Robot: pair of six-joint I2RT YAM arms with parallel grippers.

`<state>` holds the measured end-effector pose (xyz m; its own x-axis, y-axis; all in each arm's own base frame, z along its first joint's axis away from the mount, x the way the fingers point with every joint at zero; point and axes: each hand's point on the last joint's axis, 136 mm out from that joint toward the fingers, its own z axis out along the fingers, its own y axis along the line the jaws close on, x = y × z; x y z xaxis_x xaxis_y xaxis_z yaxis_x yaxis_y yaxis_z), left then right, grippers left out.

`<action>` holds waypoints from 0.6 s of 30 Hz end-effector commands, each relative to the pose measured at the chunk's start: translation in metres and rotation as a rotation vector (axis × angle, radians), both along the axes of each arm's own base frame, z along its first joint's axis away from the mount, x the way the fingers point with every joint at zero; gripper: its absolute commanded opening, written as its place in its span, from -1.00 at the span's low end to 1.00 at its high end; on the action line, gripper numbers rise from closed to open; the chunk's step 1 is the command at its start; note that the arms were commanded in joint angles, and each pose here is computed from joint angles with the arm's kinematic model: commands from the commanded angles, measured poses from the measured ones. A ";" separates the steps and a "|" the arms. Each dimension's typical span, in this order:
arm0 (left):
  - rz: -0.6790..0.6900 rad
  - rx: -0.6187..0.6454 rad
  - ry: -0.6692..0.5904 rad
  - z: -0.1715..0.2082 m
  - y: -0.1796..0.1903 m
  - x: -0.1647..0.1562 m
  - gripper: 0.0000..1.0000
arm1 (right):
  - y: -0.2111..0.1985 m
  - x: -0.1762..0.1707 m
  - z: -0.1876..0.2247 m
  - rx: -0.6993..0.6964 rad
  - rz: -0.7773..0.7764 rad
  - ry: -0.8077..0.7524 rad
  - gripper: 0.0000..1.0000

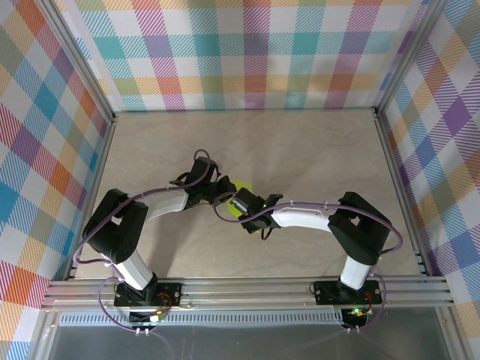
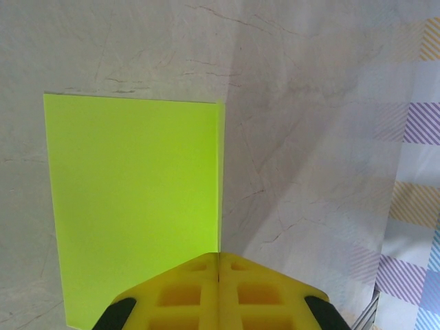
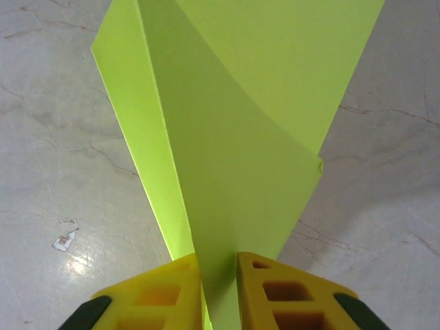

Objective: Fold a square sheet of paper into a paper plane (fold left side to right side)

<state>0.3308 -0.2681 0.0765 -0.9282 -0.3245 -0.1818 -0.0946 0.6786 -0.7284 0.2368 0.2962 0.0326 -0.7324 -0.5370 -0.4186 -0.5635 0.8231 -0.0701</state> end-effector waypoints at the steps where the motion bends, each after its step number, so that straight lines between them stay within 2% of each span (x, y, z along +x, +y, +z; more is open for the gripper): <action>1: -0.024 -0.013 -0.033 0.017 -0.005 0.001 -0.98 | 0.004 0.000 0.000 -0.003 0.003 -0.005 -0.74; 6: -0.023 0.001 -0.033 0.016 -0.001 0.001 -0.60 | 0.001 -0.002 -0.004 -0.014 0.004 0.007 -0.94; 11: -0.008 0.004 -0.037 0.021 0.016 0.002 -0.37 | 0.006 -0.008 -0.009 0.010 0.024 0.056 -0.97; 18: 0.008 -0.010 -0.060 0.040 0.053 0.004 -0.10 | 0.023 -0.015 0.000 0.219 0.032 0.211 -0.97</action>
